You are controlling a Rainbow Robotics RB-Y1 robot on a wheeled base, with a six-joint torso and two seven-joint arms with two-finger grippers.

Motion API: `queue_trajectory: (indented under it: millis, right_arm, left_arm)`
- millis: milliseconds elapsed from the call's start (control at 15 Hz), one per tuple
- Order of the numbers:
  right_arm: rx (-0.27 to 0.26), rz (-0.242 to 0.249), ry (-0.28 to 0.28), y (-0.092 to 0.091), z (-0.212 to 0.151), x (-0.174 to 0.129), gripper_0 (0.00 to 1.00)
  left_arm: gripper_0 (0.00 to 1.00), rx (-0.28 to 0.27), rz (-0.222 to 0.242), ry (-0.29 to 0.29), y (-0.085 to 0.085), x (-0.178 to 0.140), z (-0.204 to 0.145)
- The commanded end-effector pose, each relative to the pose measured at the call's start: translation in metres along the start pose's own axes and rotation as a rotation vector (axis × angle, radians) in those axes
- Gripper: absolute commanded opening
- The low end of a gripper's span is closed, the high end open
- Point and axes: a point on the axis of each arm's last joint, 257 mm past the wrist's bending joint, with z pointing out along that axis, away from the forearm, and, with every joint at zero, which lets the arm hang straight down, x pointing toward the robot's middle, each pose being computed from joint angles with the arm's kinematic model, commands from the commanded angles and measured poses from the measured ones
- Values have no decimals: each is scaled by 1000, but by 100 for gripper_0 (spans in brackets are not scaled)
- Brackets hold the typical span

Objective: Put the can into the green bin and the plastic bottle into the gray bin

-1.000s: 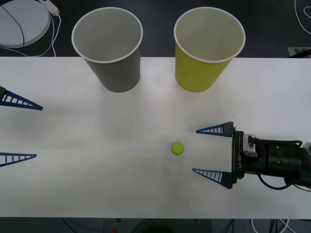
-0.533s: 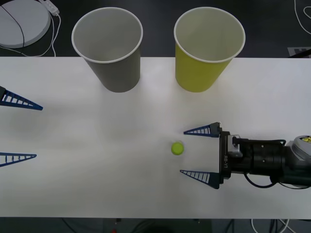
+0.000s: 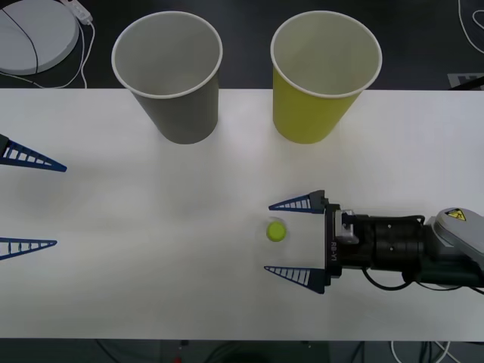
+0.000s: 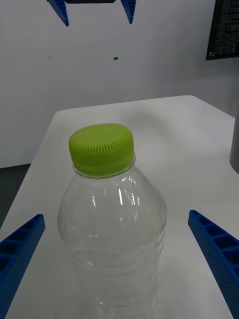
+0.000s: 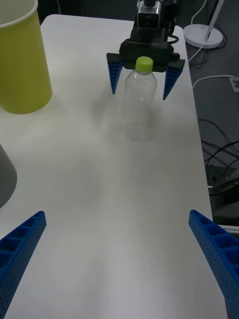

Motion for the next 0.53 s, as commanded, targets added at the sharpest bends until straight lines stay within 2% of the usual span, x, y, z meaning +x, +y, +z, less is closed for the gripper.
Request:
queue_trajectory:
  millis: [67, 533]
  right_arm:
    - [-3, 2, 3, 0, 7, 0, 100]
    - [1, -2, -1, 0, 18, -1, 100]
  left_arm:
    - [100, 0, 0, 0, 0, 0, 0]
    - [100, 0, 0, 0, 0, 0, 0]
